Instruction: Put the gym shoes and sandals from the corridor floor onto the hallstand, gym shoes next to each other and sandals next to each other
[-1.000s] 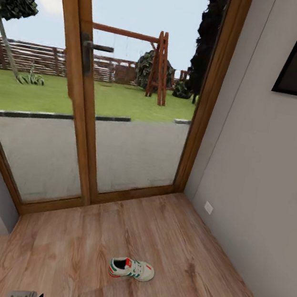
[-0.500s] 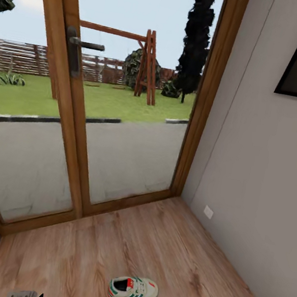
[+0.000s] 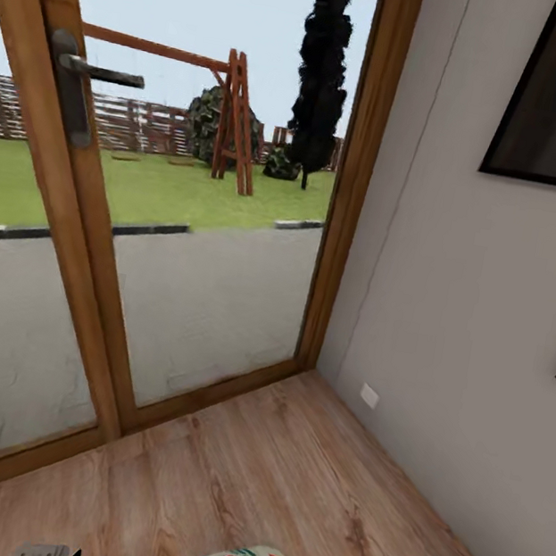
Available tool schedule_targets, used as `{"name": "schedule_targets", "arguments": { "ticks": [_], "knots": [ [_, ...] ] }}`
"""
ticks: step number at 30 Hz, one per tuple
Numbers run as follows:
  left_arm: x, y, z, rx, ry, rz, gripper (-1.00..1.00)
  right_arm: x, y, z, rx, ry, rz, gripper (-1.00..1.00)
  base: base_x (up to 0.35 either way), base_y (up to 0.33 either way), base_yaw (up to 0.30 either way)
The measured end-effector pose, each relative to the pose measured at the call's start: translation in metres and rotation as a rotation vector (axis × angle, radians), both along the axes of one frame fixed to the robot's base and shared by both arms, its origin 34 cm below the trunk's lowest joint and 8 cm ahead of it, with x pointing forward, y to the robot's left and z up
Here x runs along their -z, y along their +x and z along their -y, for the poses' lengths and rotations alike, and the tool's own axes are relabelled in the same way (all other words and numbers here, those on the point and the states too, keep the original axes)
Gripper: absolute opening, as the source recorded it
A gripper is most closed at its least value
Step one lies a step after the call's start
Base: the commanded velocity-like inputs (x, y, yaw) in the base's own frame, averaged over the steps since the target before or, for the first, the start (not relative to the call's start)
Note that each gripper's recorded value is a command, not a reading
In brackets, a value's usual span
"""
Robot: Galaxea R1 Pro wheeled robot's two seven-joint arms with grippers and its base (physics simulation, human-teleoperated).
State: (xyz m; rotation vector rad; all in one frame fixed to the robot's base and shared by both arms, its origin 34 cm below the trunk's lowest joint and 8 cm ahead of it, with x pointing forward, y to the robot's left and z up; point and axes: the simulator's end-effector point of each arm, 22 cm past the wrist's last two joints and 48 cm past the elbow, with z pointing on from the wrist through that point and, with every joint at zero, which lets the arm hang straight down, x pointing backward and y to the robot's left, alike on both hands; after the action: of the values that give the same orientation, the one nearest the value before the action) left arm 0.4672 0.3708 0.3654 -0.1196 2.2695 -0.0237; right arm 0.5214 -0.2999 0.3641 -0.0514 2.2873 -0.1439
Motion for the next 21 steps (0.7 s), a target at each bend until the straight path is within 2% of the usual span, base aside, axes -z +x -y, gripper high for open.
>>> {"name": "schedule_targets", "arguments": {
  "ticks": [21],
  "knots": [
    [-0.0049,0.0039,0.0001,0.0,-0.001,0.014,1.0,-0.0056,0.0039,-0.0003,0.0,0.0,0.014,1.0,0.012,0.009,-0.277]
  ]
}}
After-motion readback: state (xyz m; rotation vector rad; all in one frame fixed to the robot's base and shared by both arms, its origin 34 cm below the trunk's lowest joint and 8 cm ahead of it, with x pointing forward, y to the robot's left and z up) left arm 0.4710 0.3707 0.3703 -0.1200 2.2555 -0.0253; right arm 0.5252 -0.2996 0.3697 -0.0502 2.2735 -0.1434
